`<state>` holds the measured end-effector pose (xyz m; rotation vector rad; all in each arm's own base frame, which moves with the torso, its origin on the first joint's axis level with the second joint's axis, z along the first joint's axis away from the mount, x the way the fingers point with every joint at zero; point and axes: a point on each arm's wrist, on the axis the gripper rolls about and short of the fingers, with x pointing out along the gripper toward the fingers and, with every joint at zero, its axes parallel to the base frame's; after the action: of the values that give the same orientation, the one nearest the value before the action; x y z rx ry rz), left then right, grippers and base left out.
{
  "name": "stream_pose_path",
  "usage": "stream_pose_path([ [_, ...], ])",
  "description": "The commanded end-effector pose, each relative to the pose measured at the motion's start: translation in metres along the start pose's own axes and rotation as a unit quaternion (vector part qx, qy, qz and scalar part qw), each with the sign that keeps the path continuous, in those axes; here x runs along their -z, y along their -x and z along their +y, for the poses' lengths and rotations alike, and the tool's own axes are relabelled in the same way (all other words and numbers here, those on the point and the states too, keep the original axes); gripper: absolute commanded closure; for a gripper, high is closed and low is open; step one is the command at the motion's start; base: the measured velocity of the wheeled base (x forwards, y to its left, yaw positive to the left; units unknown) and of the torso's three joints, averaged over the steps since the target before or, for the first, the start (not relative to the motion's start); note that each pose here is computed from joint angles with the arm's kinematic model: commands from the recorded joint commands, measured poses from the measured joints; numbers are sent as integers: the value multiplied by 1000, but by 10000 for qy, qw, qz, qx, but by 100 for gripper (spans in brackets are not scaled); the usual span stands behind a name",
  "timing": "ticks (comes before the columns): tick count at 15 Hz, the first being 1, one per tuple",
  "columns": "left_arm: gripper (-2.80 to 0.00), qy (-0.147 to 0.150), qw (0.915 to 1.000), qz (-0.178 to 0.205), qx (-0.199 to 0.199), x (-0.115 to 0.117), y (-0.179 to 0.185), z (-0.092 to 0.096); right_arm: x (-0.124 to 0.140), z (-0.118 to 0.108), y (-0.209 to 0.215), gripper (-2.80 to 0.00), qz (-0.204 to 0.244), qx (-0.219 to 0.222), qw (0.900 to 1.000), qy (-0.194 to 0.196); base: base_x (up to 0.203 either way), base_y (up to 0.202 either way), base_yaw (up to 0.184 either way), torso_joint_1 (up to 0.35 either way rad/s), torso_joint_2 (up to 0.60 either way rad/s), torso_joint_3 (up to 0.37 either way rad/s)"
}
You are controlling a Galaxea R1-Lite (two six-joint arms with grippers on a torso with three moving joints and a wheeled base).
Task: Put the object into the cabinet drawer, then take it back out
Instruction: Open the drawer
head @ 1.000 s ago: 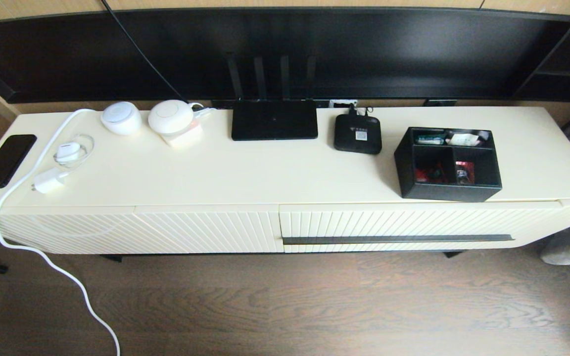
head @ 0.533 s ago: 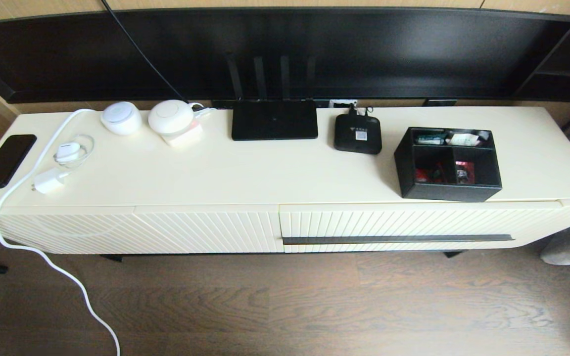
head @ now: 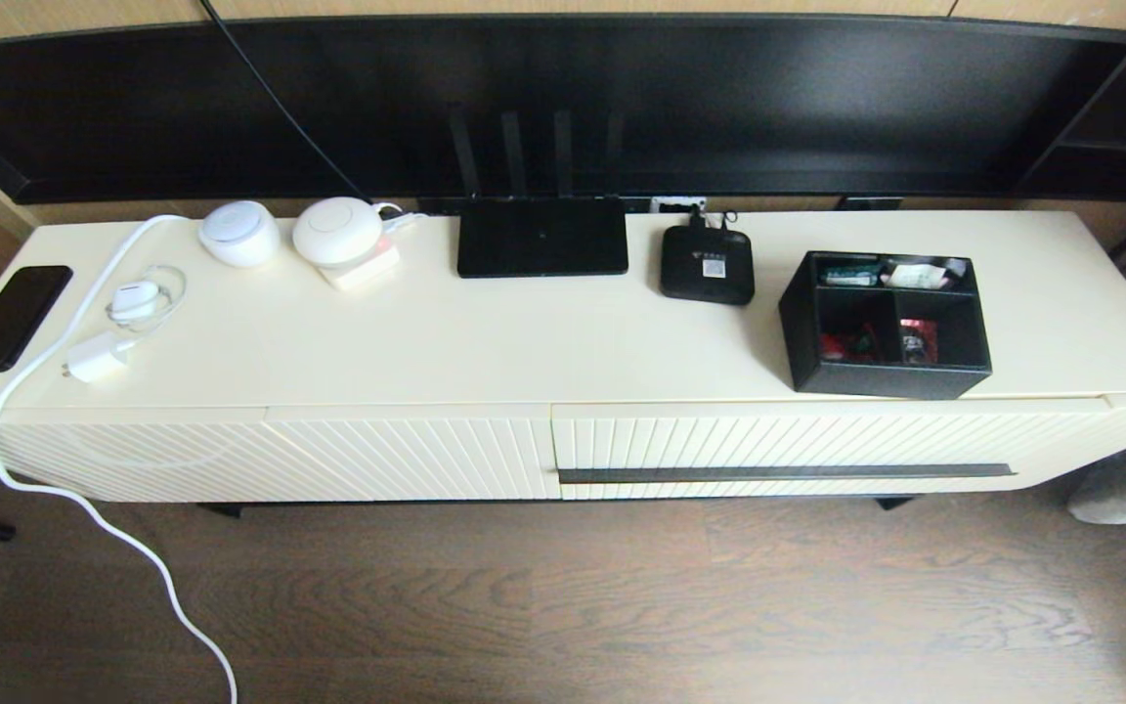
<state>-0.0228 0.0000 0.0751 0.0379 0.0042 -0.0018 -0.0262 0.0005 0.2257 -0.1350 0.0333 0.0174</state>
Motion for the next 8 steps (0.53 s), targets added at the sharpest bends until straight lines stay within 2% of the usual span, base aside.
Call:
stream_pose_path([
  [1, 0, -2, 10000, 9, 0, 0, 0, 0, -26, -4, -46, 0, 717, -182, 9958, 542, 0, 0, 0, 0, 0, 0],
  [2, 0, -2, 10000, 3, -1, 0, 0, 0, -30, -5, -61, 0, 920, -297, 9893, 1094, 0, 0, 0, 0, 0, 0],
  [3, 0, -2, 10000, 8, -1, 0, 0, 0, -32, -5, -76, 0, 1119, -438, 9780, 1706, 0, 0, 0, 0, 0, 0],
  [5, 0, -2, 10000, 9, -1, 0, 0, 0, -31, -5, -107, 0, 1447, -748, 9518, 2598, 0, 0, 0, 0, 0, 0],
  [6, 0, -2, 10000, 2, -1, 0, 0, 0, -30, -4, -121, 0, 1588, -928, 9384, 2926, 0, 0, 0, 0, 0, 0],
  [8, 0, -2, 10000, 2, -1, 0, 0, 0, -27, 1, -150, 0, 1845, -1322, 9149, 3338, 0, 0, 0, 0, 0, 0],
])
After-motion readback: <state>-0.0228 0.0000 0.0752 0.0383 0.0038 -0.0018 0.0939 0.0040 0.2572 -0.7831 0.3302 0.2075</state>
